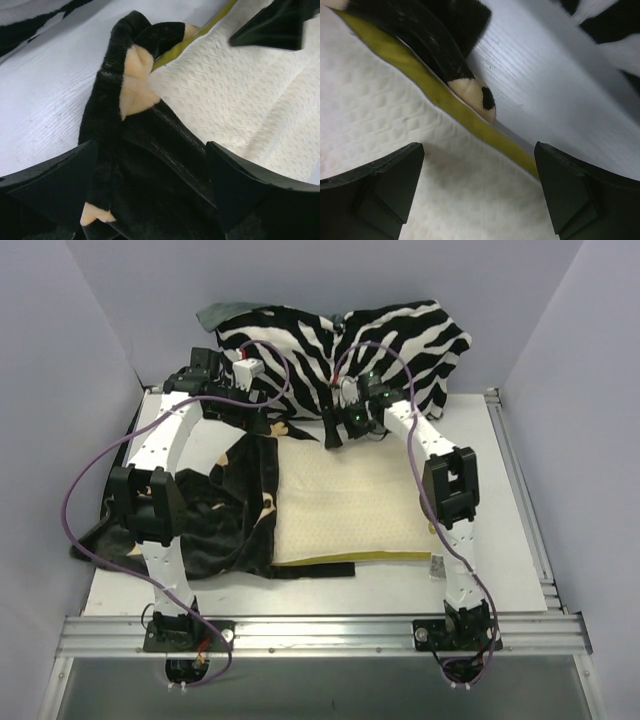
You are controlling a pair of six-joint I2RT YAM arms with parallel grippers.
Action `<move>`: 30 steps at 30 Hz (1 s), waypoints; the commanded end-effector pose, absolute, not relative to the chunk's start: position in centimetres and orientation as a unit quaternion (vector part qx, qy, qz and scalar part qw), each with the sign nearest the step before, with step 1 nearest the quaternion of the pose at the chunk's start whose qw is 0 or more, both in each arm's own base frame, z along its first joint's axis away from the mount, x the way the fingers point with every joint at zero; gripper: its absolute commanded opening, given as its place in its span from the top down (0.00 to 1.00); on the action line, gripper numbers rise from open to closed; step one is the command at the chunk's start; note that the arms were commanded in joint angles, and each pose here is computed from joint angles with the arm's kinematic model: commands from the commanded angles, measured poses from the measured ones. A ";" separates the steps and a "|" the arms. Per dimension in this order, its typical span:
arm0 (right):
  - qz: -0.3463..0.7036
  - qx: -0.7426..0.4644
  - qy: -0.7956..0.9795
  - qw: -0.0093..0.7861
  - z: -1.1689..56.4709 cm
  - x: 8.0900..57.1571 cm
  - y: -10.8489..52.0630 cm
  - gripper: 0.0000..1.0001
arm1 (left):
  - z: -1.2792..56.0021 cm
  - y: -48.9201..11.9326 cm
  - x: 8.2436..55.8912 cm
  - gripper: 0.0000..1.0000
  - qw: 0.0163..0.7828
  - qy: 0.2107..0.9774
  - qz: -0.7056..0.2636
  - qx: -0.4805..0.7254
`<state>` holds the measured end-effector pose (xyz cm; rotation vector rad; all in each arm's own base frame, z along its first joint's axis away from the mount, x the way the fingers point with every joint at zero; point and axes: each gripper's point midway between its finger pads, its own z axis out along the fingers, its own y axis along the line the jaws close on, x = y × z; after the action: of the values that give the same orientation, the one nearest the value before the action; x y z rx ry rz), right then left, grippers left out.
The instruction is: Put the pillow into the pillowcase
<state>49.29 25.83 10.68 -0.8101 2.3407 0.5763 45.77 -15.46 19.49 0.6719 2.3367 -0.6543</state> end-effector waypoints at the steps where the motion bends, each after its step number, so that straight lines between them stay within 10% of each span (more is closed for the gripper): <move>1: 0.260 -0.315 0.883 0.229 8.1 47.1 27.4 0.00 | 22.2 -15.0 47.7 0.03 0.347 0.868 -0.244 0.260; 5: 0.329 -0.338 0.870 0.147 5.7 41.4 29.8 0.11 | 19.8 -14.1 48.2 0.03 0.328 0.869 -0.257 0.267; 12: 0.331 -0.467 0.810 0.128 7.2 32.1 30.4 0.98 | 18.4 -14.3 46.8 0.03 0.307 0.860 -0.294 0.281; 30: 0.301 -0.486 0.792 0.214 11.9 32.9 27.8 1.00 | 15.0 -17.1 36.6 0.07 0.170 0.866 -0.374 0.285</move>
<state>33.75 27.19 8.07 -1.3055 2.3227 0.8226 37.36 -17.22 13.28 0.7609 2.4917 -1.1054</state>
